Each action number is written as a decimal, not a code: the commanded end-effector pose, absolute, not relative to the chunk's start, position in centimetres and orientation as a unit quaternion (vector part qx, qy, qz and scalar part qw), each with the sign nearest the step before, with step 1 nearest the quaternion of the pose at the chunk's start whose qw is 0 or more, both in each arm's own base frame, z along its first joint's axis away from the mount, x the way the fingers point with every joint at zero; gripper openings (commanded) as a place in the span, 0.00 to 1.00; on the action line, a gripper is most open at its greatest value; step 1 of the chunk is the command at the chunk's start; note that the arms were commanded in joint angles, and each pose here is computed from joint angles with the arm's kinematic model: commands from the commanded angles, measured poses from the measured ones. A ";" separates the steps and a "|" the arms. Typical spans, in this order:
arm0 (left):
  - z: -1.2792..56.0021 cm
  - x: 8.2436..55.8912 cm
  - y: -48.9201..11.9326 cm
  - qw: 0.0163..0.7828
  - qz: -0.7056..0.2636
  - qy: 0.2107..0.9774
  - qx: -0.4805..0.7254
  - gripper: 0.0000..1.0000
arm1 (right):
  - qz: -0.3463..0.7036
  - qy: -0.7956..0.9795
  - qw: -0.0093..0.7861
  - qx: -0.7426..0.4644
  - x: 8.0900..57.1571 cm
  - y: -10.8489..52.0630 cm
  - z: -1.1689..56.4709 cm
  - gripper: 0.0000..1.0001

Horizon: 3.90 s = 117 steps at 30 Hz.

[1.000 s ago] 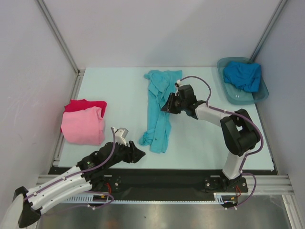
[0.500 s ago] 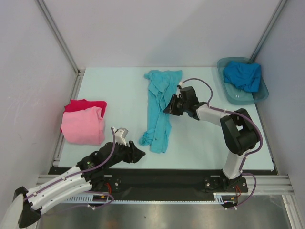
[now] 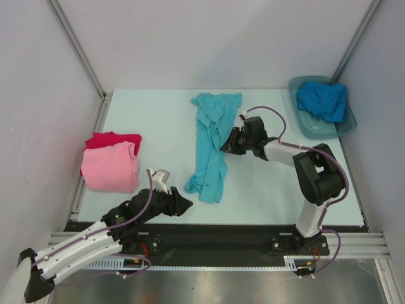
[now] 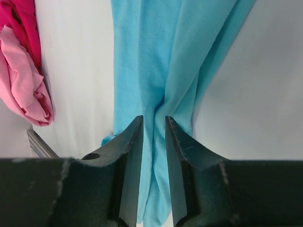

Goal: Fold and stack the t-shirts
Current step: Fold the tshirt

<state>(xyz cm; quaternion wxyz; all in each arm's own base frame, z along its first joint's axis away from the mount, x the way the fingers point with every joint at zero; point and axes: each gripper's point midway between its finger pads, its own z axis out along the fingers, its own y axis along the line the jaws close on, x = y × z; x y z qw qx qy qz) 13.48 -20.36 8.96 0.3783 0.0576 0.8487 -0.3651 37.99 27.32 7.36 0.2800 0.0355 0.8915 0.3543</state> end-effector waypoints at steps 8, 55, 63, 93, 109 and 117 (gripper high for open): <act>10.2 13.8 -20.7 0.391 -0.377 0.838 0.051 0.61 | 0.374 0.882 0.286 0.026 37.9 28.3 7.9 0.33; 9.8 13.8 -20.6 0.391 -0.376 0.839 0.048 0.60 | 0.366 0.891 0.270 0.012 36.2 29.7 6.5 0.06; 9.6 13.9 -21.0 0.389 -0.378 0.839 0.050 0.60 | 0.375 0.882 0.285 0.005 36.3 29.2 8.9 0.00; 9.9 14.0 -21.2 0.390 -0.379 0.837 0.054 0.59 | 0.364 0.888 0.280 -0.001 36.1 29.1 9.6 0.37; 9.7 14.1 -21.6 0.387 -0.382 0.838 0.055 0.59 | 0.374 0.880 0.295 -0.001 35.6 28.9 11.5 0.43; 9.8 14.1 -21.6 0.389 -0.384 0.836 0.055 0.59 | 0.376 0.881 0.285 0.001 35.8 29.4 10.6 0.41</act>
